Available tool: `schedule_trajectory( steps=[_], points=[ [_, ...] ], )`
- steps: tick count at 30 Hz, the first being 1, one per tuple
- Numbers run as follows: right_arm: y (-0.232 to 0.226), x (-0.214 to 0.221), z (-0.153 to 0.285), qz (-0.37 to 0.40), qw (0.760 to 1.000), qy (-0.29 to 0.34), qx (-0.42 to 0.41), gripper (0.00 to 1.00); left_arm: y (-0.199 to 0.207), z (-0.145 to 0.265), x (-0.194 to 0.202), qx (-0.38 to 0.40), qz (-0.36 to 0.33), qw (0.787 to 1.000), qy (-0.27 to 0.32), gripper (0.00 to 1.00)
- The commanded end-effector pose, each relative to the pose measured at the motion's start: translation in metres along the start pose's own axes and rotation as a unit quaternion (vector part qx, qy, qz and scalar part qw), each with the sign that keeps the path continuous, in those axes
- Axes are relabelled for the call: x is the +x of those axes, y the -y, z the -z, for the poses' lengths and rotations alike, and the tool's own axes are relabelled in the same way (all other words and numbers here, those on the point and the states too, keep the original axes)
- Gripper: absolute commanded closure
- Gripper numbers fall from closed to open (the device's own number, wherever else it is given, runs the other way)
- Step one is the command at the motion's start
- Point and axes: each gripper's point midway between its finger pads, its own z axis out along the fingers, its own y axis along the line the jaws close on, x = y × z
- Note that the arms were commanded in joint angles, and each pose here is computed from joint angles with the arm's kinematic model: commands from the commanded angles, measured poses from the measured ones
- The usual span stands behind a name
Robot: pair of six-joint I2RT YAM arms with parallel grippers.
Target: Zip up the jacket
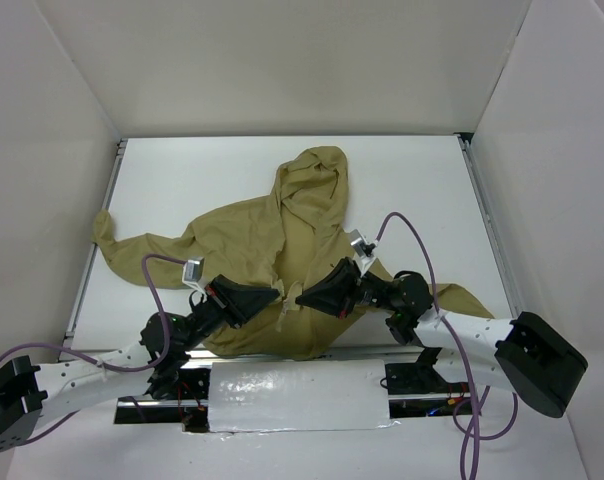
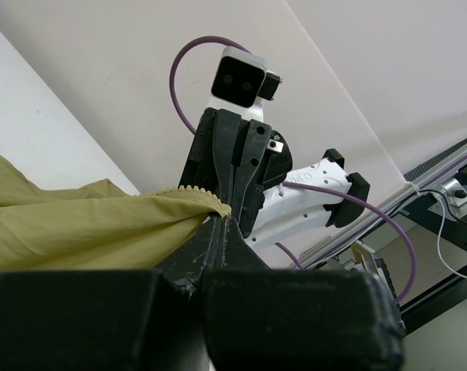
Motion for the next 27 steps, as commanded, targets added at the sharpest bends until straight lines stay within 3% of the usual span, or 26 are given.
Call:
schedule_trajectory(
  steps=[1,27],
  points=[
    [-0.0525,-0.0516,-0.0048,0.109,0.984,0.092,-0.105,1.0,0.0247,0.0,-0.0131,0.05,0.004,0.998,0.023,1.0],
    [-0.0495,-0.0569,-0.007,0.12,0.983,0.1,-0.096,1.0,0.0242,-0.0013,-0.0111,0.048,0.008,0.999,0.018,1.0]
  ],
)
